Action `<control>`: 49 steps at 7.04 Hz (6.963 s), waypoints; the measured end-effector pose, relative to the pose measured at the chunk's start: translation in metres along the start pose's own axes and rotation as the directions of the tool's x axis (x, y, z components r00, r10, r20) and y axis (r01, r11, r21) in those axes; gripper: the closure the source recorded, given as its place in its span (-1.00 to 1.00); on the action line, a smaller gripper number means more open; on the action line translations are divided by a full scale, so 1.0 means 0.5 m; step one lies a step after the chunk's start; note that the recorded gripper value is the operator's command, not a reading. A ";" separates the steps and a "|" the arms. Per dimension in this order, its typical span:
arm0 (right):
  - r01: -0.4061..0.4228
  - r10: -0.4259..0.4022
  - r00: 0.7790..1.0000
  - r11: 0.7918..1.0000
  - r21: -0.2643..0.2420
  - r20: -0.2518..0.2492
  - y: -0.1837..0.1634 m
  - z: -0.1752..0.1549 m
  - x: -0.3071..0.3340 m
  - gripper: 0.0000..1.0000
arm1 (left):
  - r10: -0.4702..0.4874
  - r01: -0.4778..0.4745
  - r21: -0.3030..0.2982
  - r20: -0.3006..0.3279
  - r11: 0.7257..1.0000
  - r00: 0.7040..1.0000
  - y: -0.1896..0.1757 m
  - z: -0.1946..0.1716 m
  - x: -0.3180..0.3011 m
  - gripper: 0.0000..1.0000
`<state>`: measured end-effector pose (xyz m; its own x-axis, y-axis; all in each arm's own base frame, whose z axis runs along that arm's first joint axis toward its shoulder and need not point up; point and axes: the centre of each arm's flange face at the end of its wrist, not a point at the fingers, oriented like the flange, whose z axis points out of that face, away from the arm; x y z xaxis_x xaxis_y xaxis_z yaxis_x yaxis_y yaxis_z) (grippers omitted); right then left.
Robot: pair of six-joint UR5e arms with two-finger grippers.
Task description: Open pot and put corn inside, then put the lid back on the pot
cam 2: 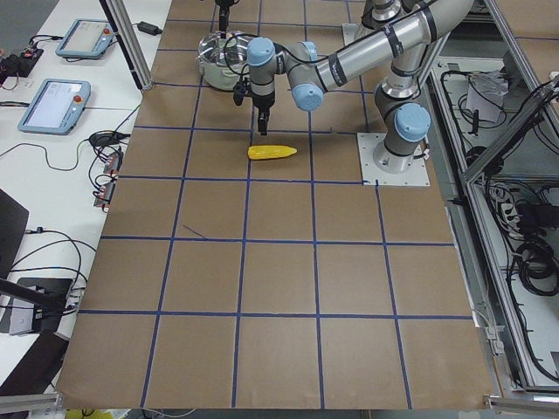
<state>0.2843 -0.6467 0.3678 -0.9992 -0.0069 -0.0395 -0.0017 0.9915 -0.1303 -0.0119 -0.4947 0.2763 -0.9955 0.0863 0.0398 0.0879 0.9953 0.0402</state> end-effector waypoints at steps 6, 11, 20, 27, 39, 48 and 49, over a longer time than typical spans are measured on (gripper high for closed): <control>0.036 -0.036 0.999 0.999 -0.030 -0.007 0.001 0.034 0.008 -0.50 | -0.139 0.138 -0.019 -0.053 0.990 0.989 -0.019 0.089 -0.042 -0.96; 0.062 -0.062 0.998 0.997 -0.049 -0.009 0.004 0.044 0.010 0.40 | -0.222 0.222 -0.018 -0.049 0.975 0.974 -0.021 0.118 -0.046 -0.89; 0.098 -0.101 0.994 0.993 -0.063 -0.038 -0.029 -0.111 0.098 0.59 | -0.247 0.248 0.021 -0.038 0.969 0.968 -0.043 0.170 -0.050 0.78; 0.065 -0.071 0.997 0.987 -0.149 -0.035 0.034 -0.356 0.481 0.69 | -0.298 0.300 0.057 -0.043 0.952 0.954 -0.076 -0.219 0.177 0.79; 0.043 -0.045 0.999 0.987 -0.153 -0.005 0.040 -0.347 0.495 0.71 | -0.541 0.572 0.054 -0.261 0.819 0.800 -0.280 -0.230 0.620 0.79; 0.044 -0.045 0.999 0.988 -0.145 -0.003 0.042 -0.355 0.493 0.71 | -0.583 0.610 0.047 -0.244 0.791 0.775 -0.322 -0.154 0.674 -0.97; 0.044 -0.045 0.999 0.989 -0.144 -0.004 0.042 -0.357 0.493 0.71 | -0.539 0.568 0.064 -0.243 0.821 0.807 -0.319 -0.174 0.667 -0.98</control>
<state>0.0308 -0.6046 0.5320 -0.9982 -0.0510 -0.0300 -0.0514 0.9986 0.0122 -0.3546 -0.6286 0.3702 -0.8415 -0.4774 0.2527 -0.4953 0.8687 -0.0083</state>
